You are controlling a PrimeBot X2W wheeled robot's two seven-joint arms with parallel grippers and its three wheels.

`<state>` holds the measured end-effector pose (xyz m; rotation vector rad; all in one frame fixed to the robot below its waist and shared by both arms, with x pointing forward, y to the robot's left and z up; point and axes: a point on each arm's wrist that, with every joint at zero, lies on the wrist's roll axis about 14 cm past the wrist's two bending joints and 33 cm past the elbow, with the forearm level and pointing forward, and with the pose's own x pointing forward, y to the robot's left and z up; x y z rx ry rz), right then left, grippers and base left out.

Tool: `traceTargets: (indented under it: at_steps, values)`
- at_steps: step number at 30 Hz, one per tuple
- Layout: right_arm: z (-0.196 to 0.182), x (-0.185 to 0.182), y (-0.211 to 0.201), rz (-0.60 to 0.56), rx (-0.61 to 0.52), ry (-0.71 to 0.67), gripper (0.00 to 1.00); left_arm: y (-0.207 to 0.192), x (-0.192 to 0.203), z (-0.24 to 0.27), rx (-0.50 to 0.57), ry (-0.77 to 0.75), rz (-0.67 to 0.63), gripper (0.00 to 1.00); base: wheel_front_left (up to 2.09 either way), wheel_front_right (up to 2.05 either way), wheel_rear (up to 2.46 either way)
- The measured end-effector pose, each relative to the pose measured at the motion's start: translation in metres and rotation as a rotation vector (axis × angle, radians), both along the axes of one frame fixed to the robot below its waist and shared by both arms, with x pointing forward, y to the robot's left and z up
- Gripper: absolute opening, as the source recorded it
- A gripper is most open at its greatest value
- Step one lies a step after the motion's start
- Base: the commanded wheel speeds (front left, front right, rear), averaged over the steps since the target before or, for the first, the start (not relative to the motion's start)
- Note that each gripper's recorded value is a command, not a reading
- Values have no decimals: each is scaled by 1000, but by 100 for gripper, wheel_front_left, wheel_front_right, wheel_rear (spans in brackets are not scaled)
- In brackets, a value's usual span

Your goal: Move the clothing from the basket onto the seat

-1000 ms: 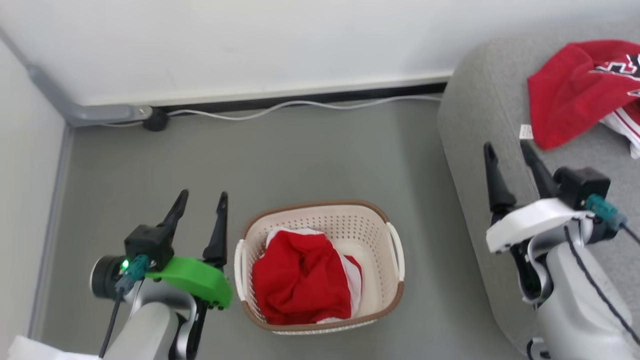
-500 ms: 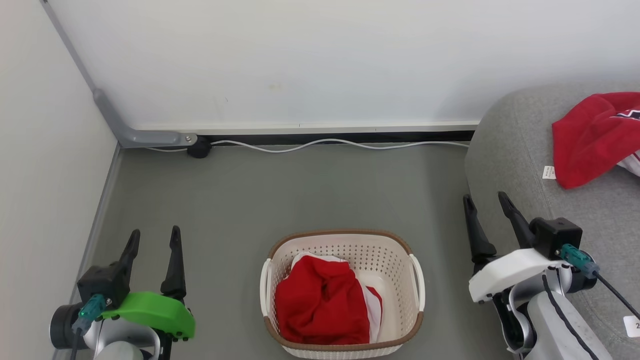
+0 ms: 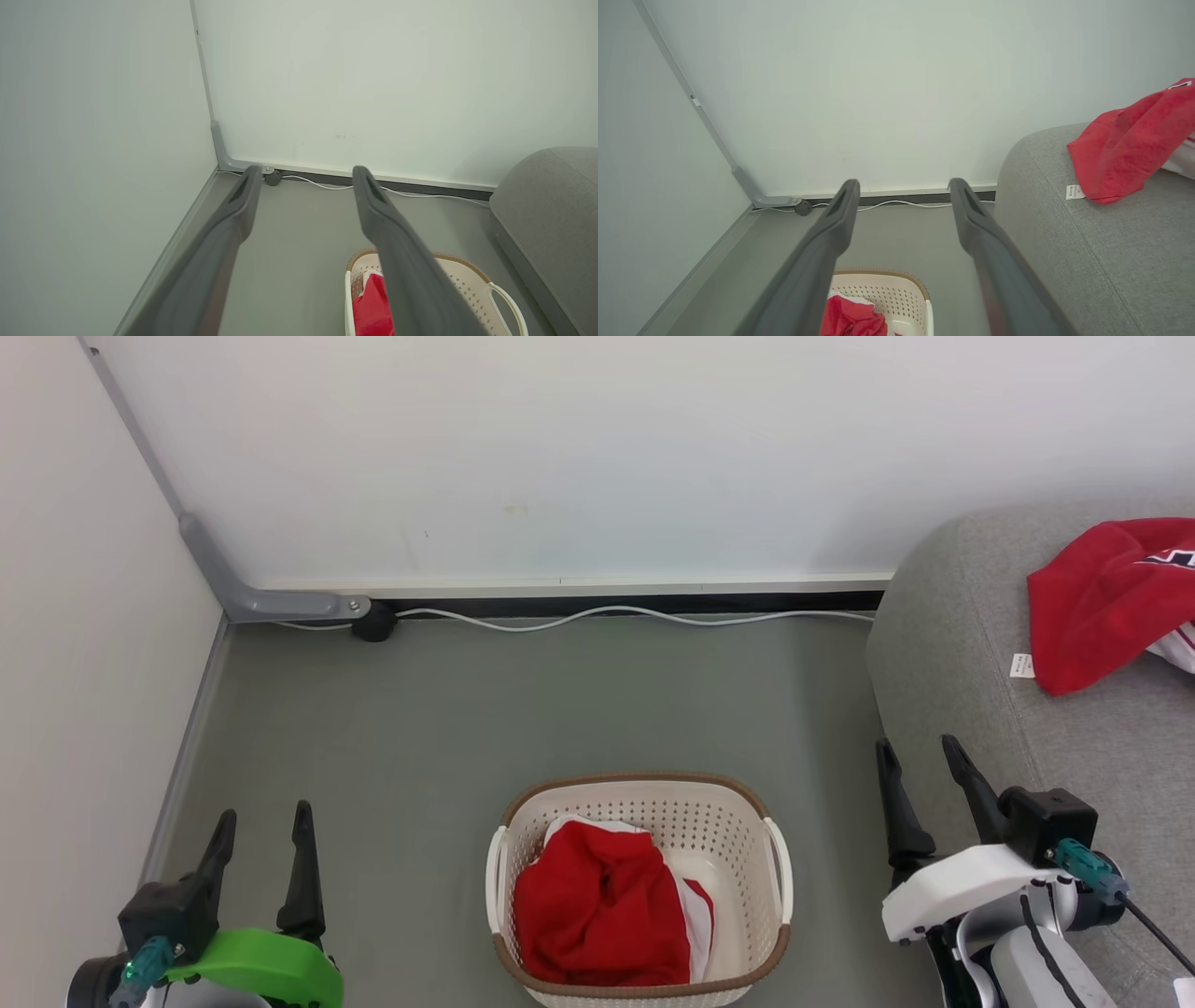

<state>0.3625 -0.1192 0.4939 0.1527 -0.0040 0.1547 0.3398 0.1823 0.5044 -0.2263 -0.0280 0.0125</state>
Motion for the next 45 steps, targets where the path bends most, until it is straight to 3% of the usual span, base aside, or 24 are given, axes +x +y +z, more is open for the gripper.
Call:
traceTargets:
  at_steps: [45]
  values:
    - [5,-8,-3,-24,18,-5,100,-8,-15,-21,27,63,-20,100,0,0,0]
